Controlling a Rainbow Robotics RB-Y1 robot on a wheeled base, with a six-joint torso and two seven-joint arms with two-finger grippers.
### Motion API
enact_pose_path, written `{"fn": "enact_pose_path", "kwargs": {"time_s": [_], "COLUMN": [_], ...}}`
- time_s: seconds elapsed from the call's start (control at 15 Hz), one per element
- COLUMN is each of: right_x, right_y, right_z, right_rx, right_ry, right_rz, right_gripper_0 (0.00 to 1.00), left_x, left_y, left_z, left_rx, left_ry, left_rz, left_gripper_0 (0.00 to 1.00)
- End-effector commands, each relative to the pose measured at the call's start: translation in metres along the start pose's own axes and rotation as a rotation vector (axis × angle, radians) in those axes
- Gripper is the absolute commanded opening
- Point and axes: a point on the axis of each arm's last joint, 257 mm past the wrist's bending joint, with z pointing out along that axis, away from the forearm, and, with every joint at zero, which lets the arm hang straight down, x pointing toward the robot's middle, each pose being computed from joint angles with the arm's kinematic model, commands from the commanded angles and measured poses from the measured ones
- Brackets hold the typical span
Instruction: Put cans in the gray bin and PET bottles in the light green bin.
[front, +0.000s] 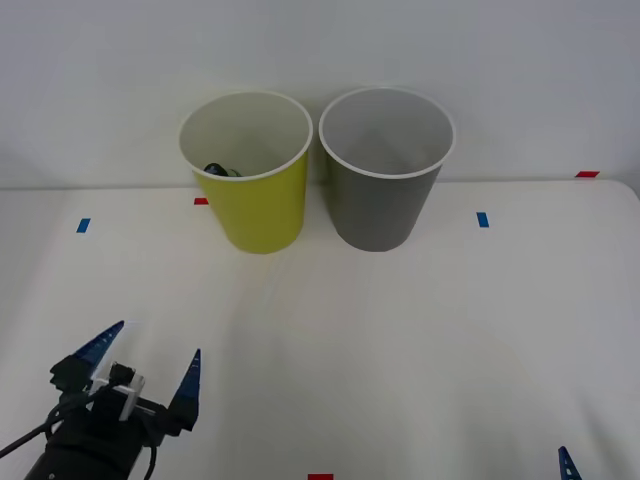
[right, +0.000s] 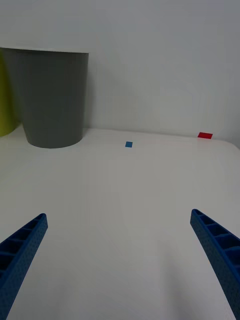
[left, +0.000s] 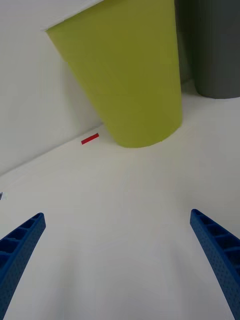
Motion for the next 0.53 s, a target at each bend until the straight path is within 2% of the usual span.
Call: {"fn": "enact_pose_path", "kwargs": {"time_s": [0.07, 0.2, 0.33, 0.47, 0.53], "right_x": [0.0, 0.0, 0.0, 0.0, 0.0], "right_y": [0.0, 0.0, 0.0, 0.0, 0.0], "right_z": [0.0, 0.0, 0.0, 0.0, 0.0], "right_rx": [0.0, 0.0, 0.0, 0.0, 0.0], "right_ry": [0.0, 0.0, 0.0, 0.0, 0.0], "right_rz": [0.0, 0.0, 0.0, 0.0, 0.0], "right_gripper_0": [1.0, 1.0, 1.0, 1.0, 1.0], "left_x": [0.021, 0.028, 0.035, 0.034, 0.032], "left_y": [0.011, 0.013, 0.011, 0.005, 0.004], "left_z": [-0.018, -0.032, -0.044, -0.057, -0.067], "left_rx": [-0.037, -0.036, -0.032, -0.029, -0.036], "left_ry": [0.021, 0.035, 0.047, 0.036, 0.022], "left_rz": [-0.025, -0.039, -0.077, -0.132, -0.139], "left_gripper_0": [1.0, 1.0, 1.0, 1.0, 1.0]}}
